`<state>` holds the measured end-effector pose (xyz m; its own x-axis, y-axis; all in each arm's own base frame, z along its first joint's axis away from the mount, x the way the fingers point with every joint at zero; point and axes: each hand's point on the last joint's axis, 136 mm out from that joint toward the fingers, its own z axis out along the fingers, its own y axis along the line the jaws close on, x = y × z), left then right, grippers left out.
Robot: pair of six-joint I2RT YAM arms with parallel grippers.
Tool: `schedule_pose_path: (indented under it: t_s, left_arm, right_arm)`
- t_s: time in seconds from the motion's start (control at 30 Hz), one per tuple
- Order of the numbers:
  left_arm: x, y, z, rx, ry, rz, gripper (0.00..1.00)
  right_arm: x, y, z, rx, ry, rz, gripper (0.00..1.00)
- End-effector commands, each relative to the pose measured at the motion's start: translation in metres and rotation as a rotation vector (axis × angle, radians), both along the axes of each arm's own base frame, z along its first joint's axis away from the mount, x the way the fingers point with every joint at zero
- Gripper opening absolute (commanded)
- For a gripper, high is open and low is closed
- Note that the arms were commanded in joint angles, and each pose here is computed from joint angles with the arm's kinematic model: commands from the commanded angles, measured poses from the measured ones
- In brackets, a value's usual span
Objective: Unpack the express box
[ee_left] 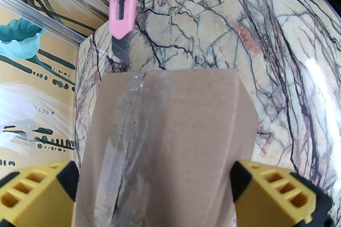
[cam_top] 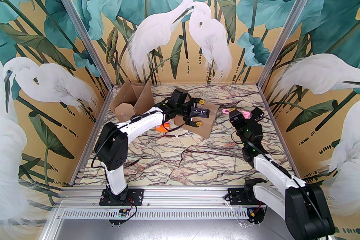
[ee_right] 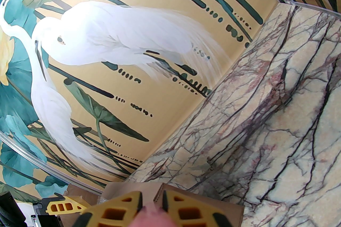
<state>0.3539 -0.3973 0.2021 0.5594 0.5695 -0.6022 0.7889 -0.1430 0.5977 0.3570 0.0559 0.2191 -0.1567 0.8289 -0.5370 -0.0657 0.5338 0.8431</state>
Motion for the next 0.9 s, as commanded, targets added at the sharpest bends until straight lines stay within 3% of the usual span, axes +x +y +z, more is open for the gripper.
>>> schedule_pose_path:
  t_s: [0.0, 0.87]
  left_arm:
    - [-0.001, -0.006, -0.003, 0.001, 0.002, -0.030, 1.00]
    - [0.003, -0.009, -0.017, -0.001, 0.022, -0.015, 0.99]
  right_arm:
    - [0.001, 0.003, 0.012, 0.038, -0.055, 0.017, 0.00]
    - [-0.002, -0.006, -0.005, 0.079, -0.019, -0.030, 0.00]
